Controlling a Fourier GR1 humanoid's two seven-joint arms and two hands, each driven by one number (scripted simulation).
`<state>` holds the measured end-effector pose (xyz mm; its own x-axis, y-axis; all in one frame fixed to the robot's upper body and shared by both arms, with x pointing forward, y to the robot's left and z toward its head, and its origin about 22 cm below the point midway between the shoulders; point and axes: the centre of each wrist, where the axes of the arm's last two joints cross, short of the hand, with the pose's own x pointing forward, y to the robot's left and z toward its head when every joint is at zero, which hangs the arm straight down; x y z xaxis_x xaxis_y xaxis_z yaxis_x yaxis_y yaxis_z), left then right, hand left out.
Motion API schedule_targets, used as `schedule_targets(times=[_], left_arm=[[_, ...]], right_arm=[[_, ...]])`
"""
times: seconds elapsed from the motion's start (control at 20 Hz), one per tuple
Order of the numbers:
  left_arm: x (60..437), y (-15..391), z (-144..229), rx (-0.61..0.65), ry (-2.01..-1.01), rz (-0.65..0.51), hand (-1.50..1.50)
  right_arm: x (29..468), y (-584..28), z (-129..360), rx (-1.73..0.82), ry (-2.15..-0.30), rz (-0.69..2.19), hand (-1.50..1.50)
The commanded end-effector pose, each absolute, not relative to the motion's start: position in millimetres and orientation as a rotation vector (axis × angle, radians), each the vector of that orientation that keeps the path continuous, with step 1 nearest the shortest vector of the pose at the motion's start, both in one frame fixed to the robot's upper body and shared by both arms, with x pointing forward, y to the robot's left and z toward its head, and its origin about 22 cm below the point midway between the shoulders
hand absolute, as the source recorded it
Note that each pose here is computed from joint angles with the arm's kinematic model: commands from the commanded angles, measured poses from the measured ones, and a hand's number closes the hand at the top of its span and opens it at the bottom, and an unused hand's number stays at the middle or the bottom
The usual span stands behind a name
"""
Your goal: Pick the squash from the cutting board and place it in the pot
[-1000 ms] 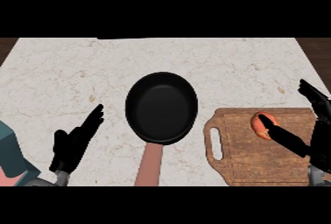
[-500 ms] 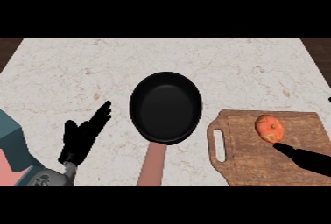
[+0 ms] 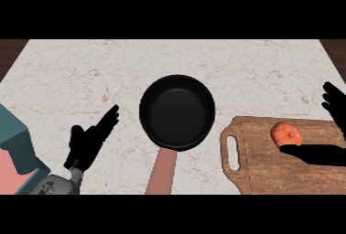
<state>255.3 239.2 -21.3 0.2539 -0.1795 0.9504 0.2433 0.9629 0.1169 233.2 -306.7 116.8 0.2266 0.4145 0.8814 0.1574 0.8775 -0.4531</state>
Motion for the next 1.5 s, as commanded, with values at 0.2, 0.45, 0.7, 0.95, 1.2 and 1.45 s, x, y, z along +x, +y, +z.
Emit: schedule_targets(times=[0.2, 0.45, 0.7, 0.95, 1.2, 1.45], left_arm=[[250.2, 249.6, -30.0, -0.047, -1.26, -0.287, 0.0], [262.2, 238.8, -17.7, -0.064, -1.283, -0.27, 0.0], [254.5, 245.0, -32.5, -0.045, -1.27, -0.281, 0.0], [258.4, 241.4, -20.3, -0.054, -1.267, -0.261, 0.0], [252.0, 244.8, -27.6, -0.049, -1.265, -0.272, 0.0], [260.4, 236.5, -21.0, -0.051, -1.292, -0.283, 0.0]], right_arm=[[246.5, -310.9, 78.1, -0.437, -1.164, 0.38, -1.5], [246.9, -313.6, 36.6, -0.516, -1.19, 0.334, -1.5], [239.6, -344.5, 26.7, -0.504, -1.231, 0.291, -1.5], [222.9, -376.9, 27.1, -0.373, -1.314, 0.245, -1.5], [223.2, -367.8, -2.4, -0.259, -1.383, 0.149, -1.5], [236.7, -365.3, -11.6, -0.188, -1.354, 0.083, -1.5]])
